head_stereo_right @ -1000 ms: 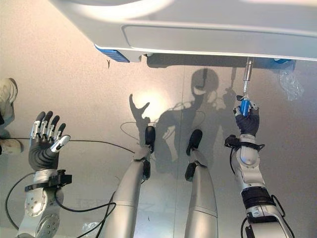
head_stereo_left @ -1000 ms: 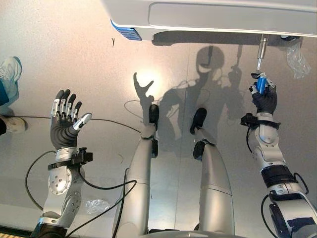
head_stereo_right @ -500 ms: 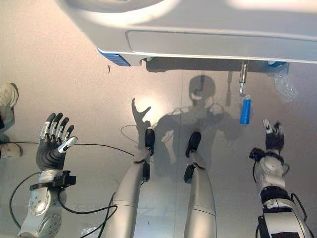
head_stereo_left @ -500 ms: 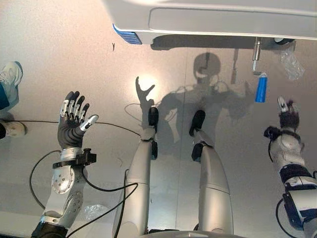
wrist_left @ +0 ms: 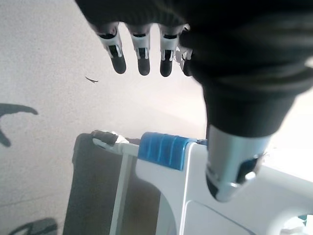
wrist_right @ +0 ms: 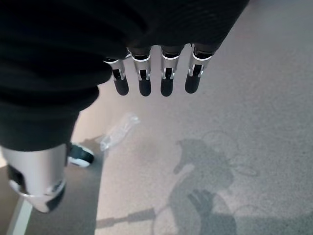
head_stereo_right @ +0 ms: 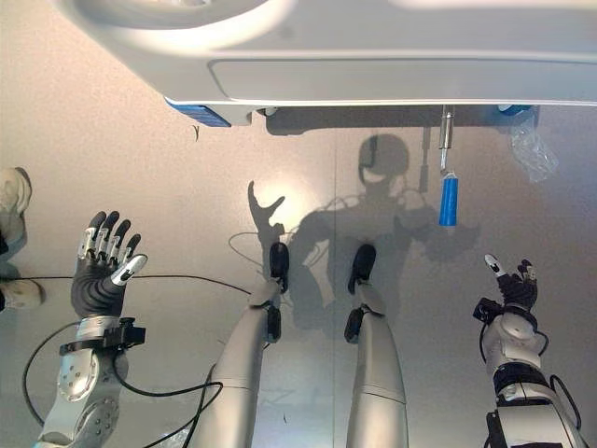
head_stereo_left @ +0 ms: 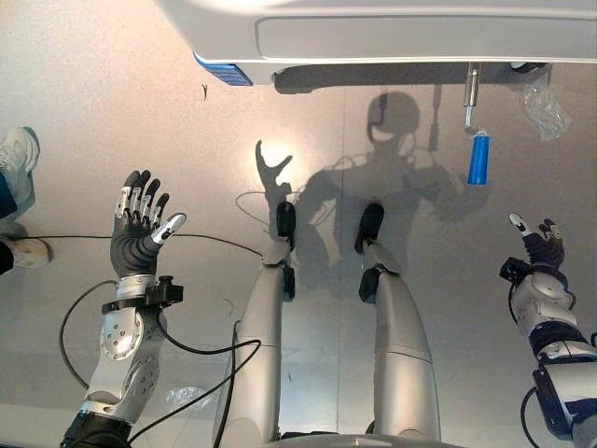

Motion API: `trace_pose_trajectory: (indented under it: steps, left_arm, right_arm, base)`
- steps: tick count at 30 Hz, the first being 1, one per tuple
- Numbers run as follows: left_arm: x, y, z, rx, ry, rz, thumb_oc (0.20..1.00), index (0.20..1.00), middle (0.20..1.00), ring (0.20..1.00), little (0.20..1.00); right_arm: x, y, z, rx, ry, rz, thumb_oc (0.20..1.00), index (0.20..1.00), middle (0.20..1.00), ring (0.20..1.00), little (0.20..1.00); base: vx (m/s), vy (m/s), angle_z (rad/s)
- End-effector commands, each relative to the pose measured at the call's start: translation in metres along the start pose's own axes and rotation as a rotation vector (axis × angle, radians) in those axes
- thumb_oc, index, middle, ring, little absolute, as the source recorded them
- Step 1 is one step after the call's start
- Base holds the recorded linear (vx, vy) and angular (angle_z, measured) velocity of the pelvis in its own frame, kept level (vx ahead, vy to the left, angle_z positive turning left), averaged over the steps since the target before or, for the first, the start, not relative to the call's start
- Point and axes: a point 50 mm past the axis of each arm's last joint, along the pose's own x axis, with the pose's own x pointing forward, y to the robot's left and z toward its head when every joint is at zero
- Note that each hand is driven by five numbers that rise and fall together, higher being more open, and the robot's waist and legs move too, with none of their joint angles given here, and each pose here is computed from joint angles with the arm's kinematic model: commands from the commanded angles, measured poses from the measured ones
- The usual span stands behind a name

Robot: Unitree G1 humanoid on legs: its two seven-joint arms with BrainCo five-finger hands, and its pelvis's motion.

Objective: Raise the hospital bed

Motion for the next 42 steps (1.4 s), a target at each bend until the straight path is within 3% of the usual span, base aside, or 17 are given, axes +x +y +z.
trace_pose_trajectory:
  steps: [1, 5, 9, 12, 18, 22, 29, 42]
  left_arm:
    - [-0.006, -0.002, -0.007, -0.033, 0.012, 0.037, 1.000, 1.000, 1.000, 1.000, 1.000]
    - [-0.010, 0.006, -0.029, 0.044, 0.106, 0.068, 1.000, 1.000, 1.000, 1.000, 1.000]
    - [-0.036, 0.036, -0.094, 0.328, 0.432, 0.100, 1.000, 1.000, 1.000, 1.000, 1.000]
    - [-0.070, 0.060, -0.139, 0.502, 0.719, 0.111, 1.000, 1.000, 1.000, 1.000, 1.000]
    - [-0.127, 0.078, -0.169, 0.666, 1.042, 0.074, 1.000, 1.000, 1.000, 1.000, 1.000]
    - [-0.151, 0.084, -0.171, 0.729, 1.149, 0.005, 1.000, 1.000, 1.000, 1.000, 1.000]
    - [-0.185, 0.094, -0.168, 0.700, 1.254, 0.049, 1.000, 1.000, 1.000, 1.000, 1.000]
    - [-0.230, 0.093, -0.168, 0.655, 1.413, 0.116, 1.000, 1.000, 1.000, 1.000, 1.000]
  right_arm:
    - [0.004, -0.026, 0.001, -0.045, 0.006, -0.100, 1.000, 1.000, 1.000, 1.000, 1.000]
    - [0.001, -0.024, -0.006, -0.049, 0.029, -0.118, 1.000, 1.000, 1.000, 1.000, 1.000]
    - [-0.014, -0.011, -0.040, -0.062, 0.103, -0.104, 1.000, 1.000, 1.000, 1.000, 1.000]
    - [-0.040, 0.005, -0.082, -0.143, 0.203, -0.012, 1.000, 1.000, 1.000, 1.000, 1.000]
    - [-0.090, 0.001, -0.147, -0.330, 0.376, 0.147, 1.000, 1.000, 1.000, 1.000, 1.000]
    - [-0.118, -0.025, -0.178, -0.427, 0.505, 0.182, 1.000, 1.000, 1.000, 1.000, 1.000]
    - [-0.155, -0.058, -0.209, -0.492, 0.668, 0.198, 1.000, 1.000, 1.000, 1.000, 1.000]
    - [-0.189, -0.060, -0.231, -0.537, 0.796, 0.245, 1.000, 1.000, 1.000, 1.000, 1.000]
  base:
    - [0.00, 0.000, 0.00]
    - [-0.02, 0.004, 0.00]
    - [-0.03, 0.006, 0.01]
    - [0.07, -0.008, -0.03]
    - [0.13, 0.010, -0.03]
    - [0.18, 0.011, -0.03]
    - [0.12, 0.027, -0.02]
    - [-0.01, 0.024, -0.02]
